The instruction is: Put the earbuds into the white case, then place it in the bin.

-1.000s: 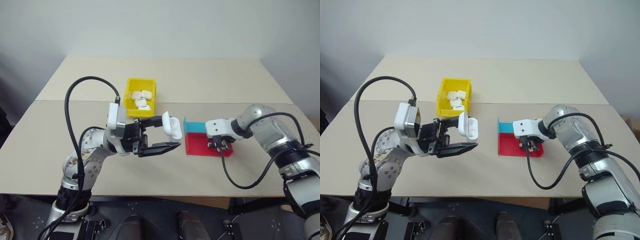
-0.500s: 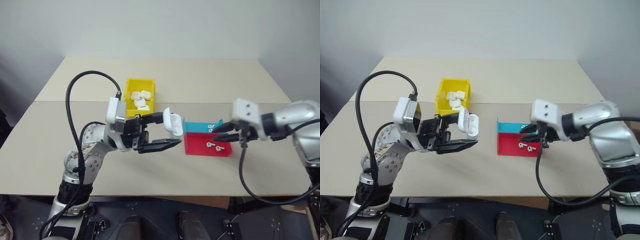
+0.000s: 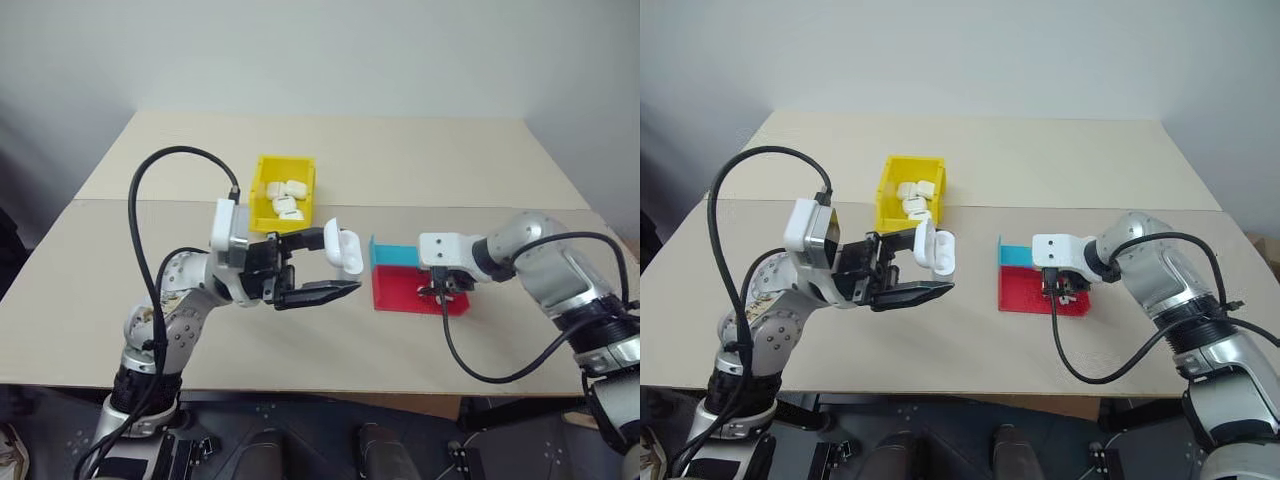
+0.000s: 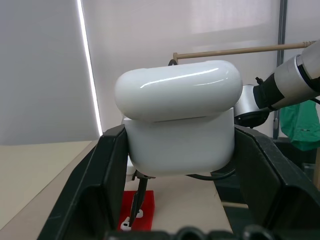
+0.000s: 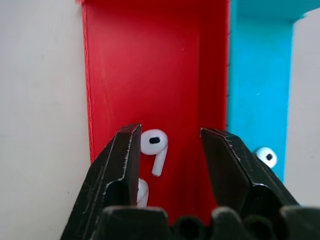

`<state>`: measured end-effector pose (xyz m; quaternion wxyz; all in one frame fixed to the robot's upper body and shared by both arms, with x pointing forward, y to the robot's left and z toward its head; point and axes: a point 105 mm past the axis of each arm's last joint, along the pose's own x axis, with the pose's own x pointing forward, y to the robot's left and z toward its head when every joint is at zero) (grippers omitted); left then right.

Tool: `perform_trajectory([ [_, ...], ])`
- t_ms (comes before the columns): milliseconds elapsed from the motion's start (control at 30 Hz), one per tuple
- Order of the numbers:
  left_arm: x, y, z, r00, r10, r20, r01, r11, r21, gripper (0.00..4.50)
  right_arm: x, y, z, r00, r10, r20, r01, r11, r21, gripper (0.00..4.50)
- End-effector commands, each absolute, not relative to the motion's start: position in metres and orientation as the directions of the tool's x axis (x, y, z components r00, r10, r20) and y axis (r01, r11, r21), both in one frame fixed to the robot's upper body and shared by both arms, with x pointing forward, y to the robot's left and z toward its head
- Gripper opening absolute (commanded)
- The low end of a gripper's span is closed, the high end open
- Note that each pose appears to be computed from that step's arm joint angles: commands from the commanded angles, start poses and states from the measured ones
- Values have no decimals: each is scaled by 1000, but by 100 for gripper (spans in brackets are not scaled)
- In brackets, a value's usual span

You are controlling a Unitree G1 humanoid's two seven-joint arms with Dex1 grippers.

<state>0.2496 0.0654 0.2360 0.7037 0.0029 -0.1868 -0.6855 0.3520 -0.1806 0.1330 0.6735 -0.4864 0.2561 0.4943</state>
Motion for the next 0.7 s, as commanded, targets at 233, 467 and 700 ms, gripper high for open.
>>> perform_trajectory([
  [233, 244, 67, 243, -17, -964, 264, 952, 65, 300, 285, 353, -182, 134, 379, 407, -831, -910, -2, -415, 228],
  [467, 244, 67, 244, -15, -965, 261, 950, 68, 306, 285, 354, -183, 123, 357, 394, -847, -920, -9, -391, 228],
  [700, 241, 69, 244, -1, -966, 259, 949, 81, 306, 285, 354, -185, 119, 342, 375, -862, -927, -19, -376, 62],
])
